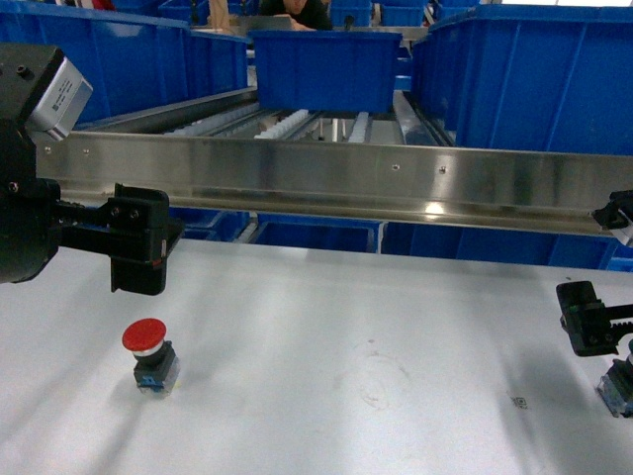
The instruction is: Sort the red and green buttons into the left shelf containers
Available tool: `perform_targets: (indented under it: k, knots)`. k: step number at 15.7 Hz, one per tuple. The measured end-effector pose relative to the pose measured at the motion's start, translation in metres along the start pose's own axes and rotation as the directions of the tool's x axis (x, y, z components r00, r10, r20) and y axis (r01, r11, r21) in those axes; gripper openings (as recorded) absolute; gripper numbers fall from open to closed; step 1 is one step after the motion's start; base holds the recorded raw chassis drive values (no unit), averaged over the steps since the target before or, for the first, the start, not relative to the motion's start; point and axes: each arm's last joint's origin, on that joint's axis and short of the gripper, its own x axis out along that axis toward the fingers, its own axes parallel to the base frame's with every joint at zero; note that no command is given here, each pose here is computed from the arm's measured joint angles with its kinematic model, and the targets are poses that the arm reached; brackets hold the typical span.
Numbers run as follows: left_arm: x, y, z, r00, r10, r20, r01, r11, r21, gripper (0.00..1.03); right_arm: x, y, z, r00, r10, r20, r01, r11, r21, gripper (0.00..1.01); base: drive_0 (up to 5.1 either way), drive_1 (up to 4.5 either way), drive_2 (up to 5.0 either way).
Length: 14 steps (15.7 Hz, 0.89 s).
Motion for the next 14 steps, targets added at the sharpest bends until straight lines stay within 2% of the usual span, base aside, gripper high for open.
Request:
perform_targets:
  k: [2, 4, 6, 12, 13, 14]
  knots:
    - [0.0, 0.0, 0.0, 1.0, 0.0, -0.001, 0.0, 1.0, 0.0, 0.98, 0.003, -0.008, 0.001, 0.999, -0.038, -0.012, 0.038, 0.999, 0.025, 0.98, 0.0, 0.0, 0.0]
    - [0.0, 0.0, 0.0, 1.0, 0.0, 0.0, 0.0, 1.0, 0.0, 0.98, 0.003, -0.01, -0.006, 0.998, -0.053, -0.027, 0.053, 0.9979, 0.035, 0.98, 0.0, 0.0, 0.0]
    - [0.0, 0.0, 0.0, 1.0, 0.0, 0.0, 0.0, 1.0, 0.0, 0.98, 0.003, -0.007, -0.02, 0.997, -0.039, -0.059, 0.042, 0.9982, 0.042, 0.98, 0.0, 0.0, 0.0]
    - [0.0, 0.0, 0.0, 1.0, 0.0, 0.0, 0.0, 1.0, 0.0, 0.98, 0.023, -0.003, -0.043, 0.994, -0.027, -0.106, 0.031, 0.9986, 0.043, 0.98, 0.0, 0.0, 0.0]
    - [0.0, 0.0, 0.0, 1.0, 0.0, 0.0, 0.0, 1.0, 0.0, 0.98, 0.024, -0.003, -0.042, 0.996, -0.033, -0.089, 0.037, 0.9981, 0.049, 0.95, 0.0, 0.0, 0.0]
    - [0.0, 0.0, 0.0, 1.0, 0.0, 0.0, 0.0, 1.0, 0.0, 0.98, 0.024, -0.003, -0.043, 0.996, -0.035, -0.081, 0.04, 0.9978, 0.054, 0.84, 0.0, 0.0, 0.0]
